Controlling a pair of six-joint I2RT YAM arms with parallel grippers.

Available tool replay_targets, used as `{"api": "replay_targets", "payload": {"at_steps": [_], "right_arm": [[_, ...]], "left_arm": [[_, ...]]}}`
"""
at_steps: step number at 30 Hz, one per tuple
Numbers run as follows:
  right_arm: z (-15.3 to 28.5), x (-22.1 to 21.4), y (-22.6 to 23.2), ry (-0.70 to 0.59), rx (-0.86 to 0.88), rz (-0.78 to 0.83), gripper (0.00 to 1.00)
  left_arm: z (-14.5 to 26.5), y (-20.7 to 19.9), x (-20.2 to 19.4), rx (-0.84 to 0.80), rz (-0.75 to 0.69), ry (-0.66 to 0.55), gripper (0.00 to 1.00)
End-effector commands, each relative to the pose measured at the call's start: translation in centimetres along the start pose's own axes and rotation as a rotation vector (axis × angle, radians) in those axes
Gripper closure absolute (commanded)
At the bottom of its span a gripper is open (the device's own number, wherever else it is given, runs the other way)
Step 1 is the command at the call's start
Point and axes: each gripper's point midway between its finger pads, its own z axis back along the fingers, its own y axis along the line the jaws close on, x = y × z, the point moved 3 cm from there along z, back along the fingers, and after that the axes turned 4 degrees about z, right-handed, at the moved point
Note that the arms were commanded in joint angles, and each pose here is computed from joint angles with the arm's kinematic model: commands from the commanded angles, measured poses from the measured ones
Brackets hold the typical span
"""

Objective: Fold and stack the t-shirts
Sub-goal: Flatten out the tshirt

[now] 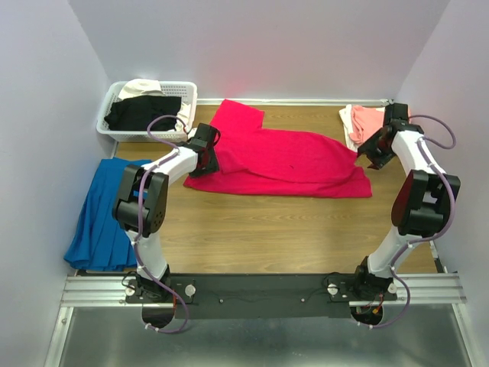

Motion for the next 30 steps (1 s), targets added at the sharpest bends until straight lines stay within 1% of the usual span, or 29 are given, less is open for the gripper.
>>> {"api": "replay_targets", "payload": {"at_steps": [1,3,8,9,12,15,22,28,30], "right_arm": [[1.4,1.3,0.0,-0.031,0.001,0.042,0.41],[1.4,0.2,-0.1,0.018,0.020,0.067,0.42],[0.3,-3.1,-2.1,0.126,-0.014,0.135,0.42],[0.3,-3.8,-2.0,0.155,0.009,0.145,0.42],[-0.3,-5.5,-2.8,0.215,0.002,0.171,0.42],[-0.6,-6.8,-3.5,0.250,-0.019,0.196,0.42],[-2.2,-9.1,-4.9,0.323,-0.063,0.220,0.42],[-3.8,-9.7,-5.0,0.362,-0.082,0.219,0.43],[-4.1,-9.8,-5.0,0.371,-0.085,0.225,0.43]], "left_arm": [[-0.5,1.0,-0.8,0.060,0.015,0.030,0.36],[-0.4,1.3,-1.2,0.068,0.021,0.037,0.36],[-0.3,2.3,-2.4,0.109,0.039,0.064,0.37],[-0.4,2.6,-2.7,0.123,0.046,0.077,0.37],[-0.8,3.0,-3.7,0.149,0.049,0.117,0.38],[-0.8,3.3,-4.5,0.160,0.053,0.145,0.38],[-0.1,4.6,-6.5,0.219,0.115,0.217,0.38],[0.4,6.0,-8.3,0.258,0.180,0.272,0.38],[0.9,6.2,-8.5,0.249,0.214,0.276,0.38]]}}
